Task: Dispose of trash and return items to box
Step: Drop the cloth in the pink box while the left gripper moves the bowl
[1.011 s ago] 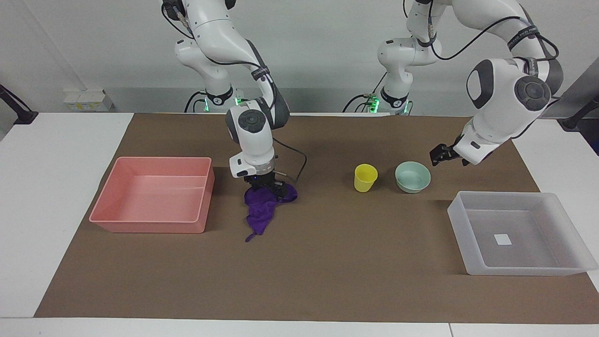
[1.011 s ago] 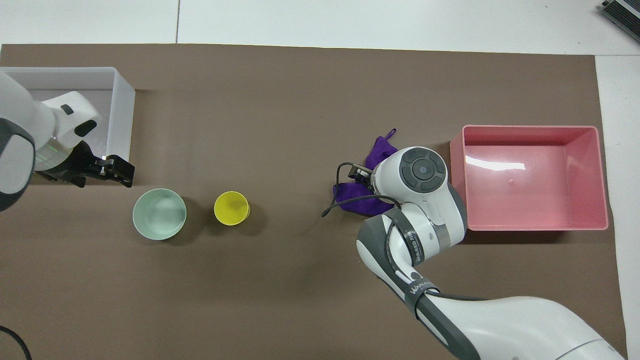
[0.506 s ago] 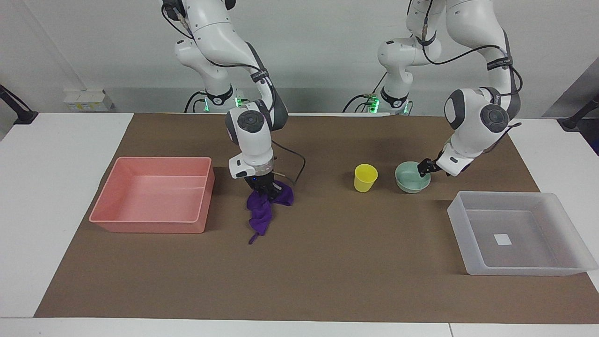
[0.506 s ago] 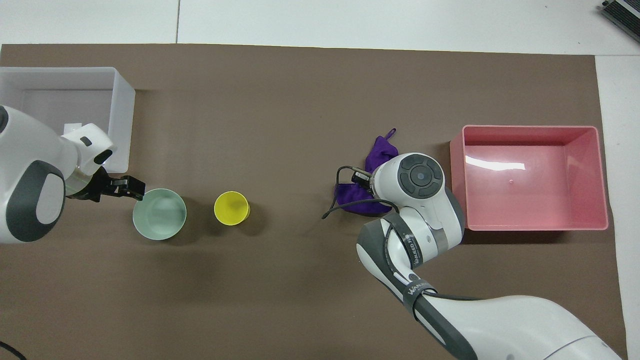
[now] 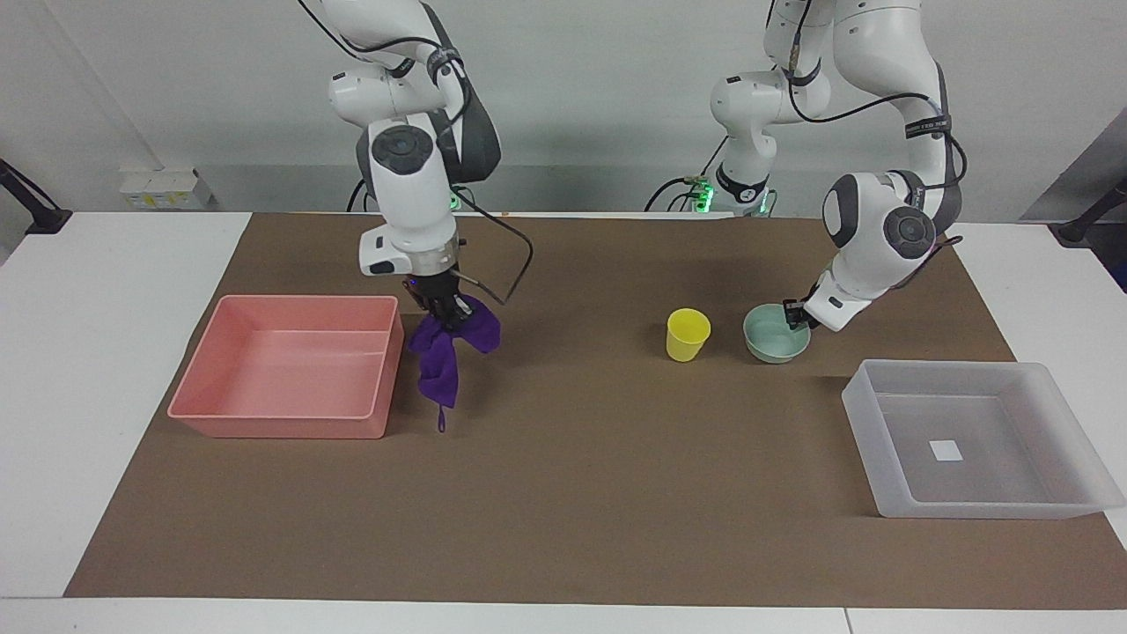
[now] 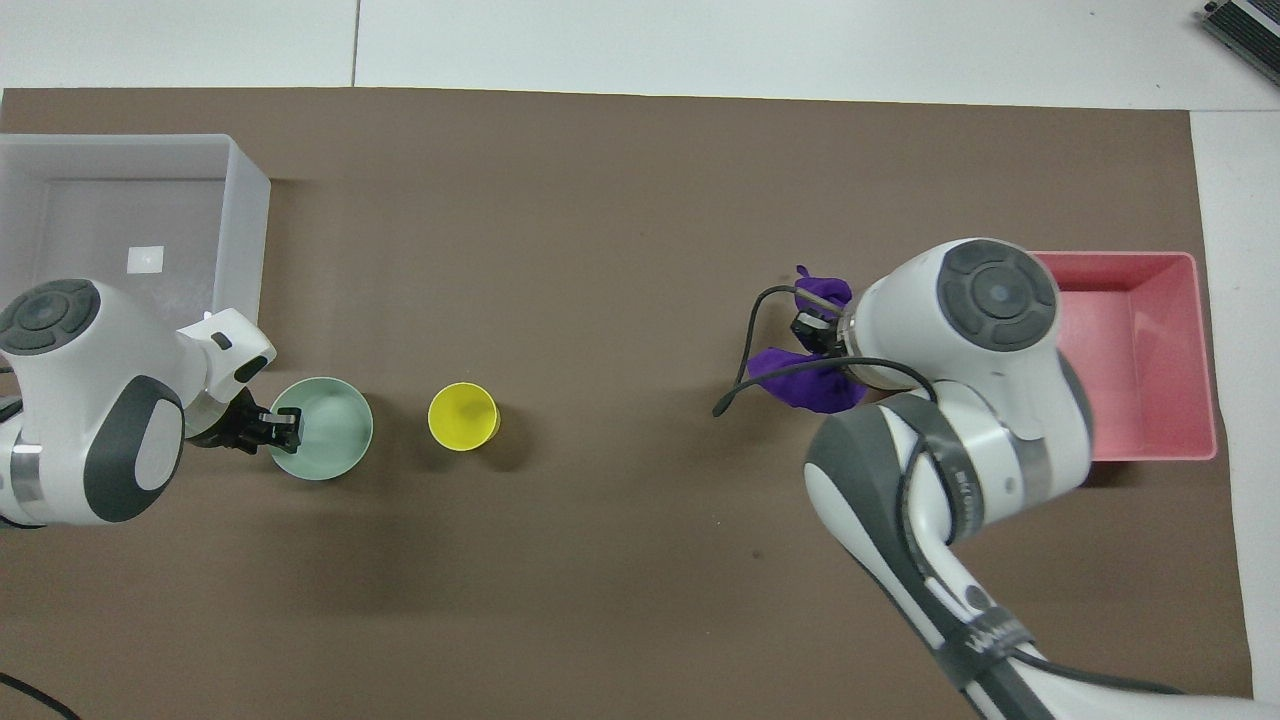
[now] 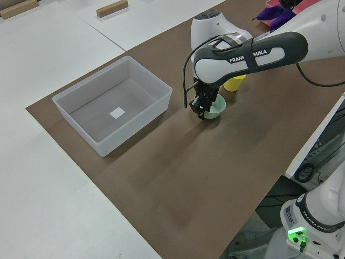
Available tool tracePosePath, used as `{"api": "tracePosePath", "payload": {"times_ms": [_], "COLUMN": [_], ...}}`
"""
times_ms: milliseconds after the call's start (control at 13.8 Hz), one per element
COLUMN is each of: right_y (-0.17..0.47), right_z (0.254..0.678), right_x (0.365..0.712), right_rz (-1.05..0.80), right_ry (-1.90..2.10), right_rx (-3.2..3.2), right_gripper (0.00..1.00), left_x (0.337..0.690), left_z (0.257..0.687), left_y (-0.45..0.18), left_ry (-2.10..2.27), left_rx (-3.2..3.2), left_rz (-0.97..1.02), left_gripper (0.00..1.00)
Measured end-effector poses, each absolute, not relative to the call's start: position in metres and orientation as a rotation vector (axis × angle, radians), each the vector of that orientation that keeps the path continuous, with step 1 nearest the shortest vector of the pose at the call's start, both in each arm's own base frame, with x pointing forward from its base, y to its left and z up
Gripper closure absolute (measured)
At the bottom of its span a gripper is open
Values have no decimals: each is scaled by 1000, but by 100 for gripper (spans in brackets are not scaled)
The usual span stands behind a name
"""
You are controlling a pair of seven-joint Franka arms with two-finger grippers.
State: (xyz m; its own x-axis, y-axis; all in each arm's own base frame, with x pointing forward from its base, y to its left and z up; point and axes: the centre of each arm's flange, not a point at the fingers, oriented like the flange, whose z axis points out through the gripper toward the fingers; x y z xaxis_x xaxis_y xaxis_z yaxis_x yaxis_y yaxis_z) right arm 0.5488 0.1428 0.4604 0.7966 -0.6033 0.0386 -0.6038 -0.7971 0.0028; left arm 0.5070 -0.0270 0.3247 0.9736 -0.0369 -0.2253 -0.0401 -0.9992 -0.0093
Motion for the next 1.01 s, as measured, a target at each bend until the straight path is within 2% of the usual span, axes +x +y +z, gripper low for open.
{"api": "tracePosePath", "payload": {"times_ms": [144,361,722,939,1011], "right_y": [103,39,-60,-78,-74], "right_z": [481,480,440,421,420], "right_x": [546,548,534,537,538], "right_rz": [52,23,-60,-15,-12], "right_ry": [-1095,-1251,-1290,-1284,-1242], "right_rx": [2921,2845,2815,2833,2853], "right_gripper": [90,90,90,89,81], "left_x": [507,507,528,549,554], "left_z": [328,348,407,464,477], "left_y": [-29,-30,-19,-12,-6], "left_ry": [60,62,37,54,86], "left_rx": [-3111,-3093,-3094,-3110,-3116], "left_rz": [357,460,466,393,387], "left_gripper": [94,96,96,96,96]}}
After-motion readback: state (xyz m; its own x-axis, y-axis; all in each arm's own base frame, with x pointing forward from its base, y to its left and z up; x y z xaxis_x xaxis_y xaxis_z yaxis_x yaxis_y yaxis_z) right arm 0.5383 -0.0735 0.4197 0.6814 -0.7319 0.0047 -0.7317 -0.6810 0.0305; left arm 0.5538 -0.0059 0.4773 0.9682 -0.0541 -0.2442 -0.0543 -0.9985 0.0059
